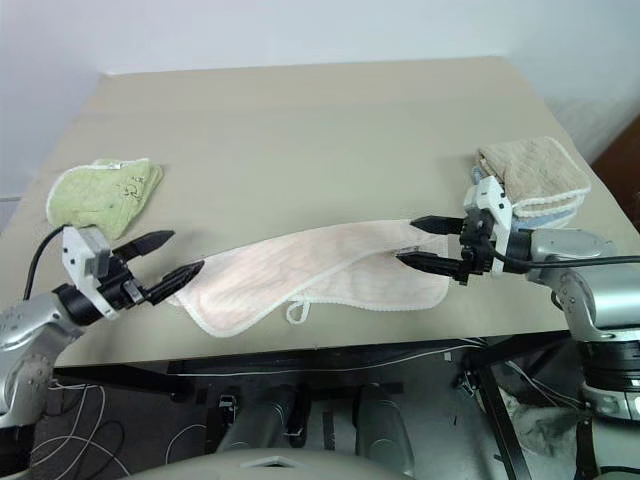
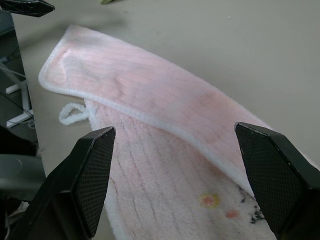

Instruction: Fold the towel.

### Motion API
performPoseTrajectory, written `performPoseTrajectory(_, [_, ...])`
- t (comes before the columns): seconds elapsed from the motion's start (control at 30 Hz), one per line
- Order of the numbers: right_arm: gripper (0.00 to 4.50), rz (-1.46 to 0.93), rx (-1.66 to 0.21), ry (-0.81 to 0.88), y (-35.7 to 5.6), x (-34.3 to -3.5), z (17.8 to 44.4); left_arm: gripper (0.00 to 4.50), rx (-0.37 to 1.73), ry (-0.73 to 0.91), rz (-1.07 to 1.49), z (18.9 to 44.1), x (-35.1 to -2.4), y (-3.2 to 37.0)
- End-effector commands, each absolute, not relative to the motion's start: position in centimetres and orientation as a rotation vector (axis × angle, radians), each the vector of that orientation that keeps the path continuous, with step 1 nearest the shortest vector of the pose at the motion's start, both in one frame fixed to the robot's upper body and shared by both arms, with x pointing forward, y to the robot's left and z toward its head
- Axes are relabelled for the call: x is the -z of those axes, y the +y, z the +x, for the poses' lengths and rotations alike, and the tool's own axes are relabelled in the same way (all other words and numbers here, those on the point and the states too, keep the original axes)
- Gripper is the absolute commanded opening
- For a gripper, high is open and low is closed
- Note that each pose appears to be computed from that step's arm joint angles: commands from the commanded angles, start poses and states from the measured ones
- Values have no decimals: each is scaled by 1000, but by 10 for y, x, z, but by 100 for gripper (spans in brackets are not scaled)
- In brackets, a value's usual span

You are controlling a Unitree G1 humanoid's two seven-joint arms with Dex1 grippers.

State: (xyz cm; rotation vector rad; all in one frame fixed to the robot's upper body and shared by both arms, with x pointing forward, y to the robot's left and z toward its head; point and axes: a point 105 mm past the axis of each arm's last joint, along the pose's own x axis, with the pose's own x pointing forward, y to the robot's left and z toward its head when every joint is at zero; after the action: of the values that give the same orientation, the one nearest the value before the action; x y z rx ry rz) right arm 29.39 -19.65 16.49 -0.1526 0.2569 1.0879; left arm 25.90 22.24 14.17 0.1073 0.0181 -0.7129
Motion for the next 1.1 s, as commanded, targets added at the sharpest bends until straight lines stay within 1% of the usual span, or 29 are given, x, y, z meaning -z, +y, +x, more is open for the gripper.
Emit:
performPoseTrajectory(0.03, [402,-175,-1099,195,-190,-175,298,450,724,-40,158,256,-160,219])
performPoseTrajectory(0.13, [402,-172,-1058,197,-191,-169,303,450,767,-26,191,256,-153,209])
performPoseTrajectory(0.3, [402,-190,-960,162,-204,-174,314,450,735,-114,128,269,-176,209])
performPoseTrajectory(0.43, [402,-347,-857,197,-221,-167,328,450,757,-95,169,270,-173,208])
performPoseTrajectory(0.5, [402,-384,-808,186,-233,-172,335,450,755,-100,156,271,-172,207])
performPoseTrajectory(0.63, [402,-461,-776,205,-252,-179,337,450,772,-100,150,273,-167,202])
performPoseTrajectory(0.77, [402,-600,-729,277,-272,-170,342,450,777,-91,159,272,-158,200])
performPoseTrajectory(0.93, [402,-642,-733,275,-276,-173,348,450,776,-84,167,269,-152,199])
performPoseTrajectory(1.1, [402,-694,-717,273,-276,-168,356,450,769,-88,170,270,-153,201])
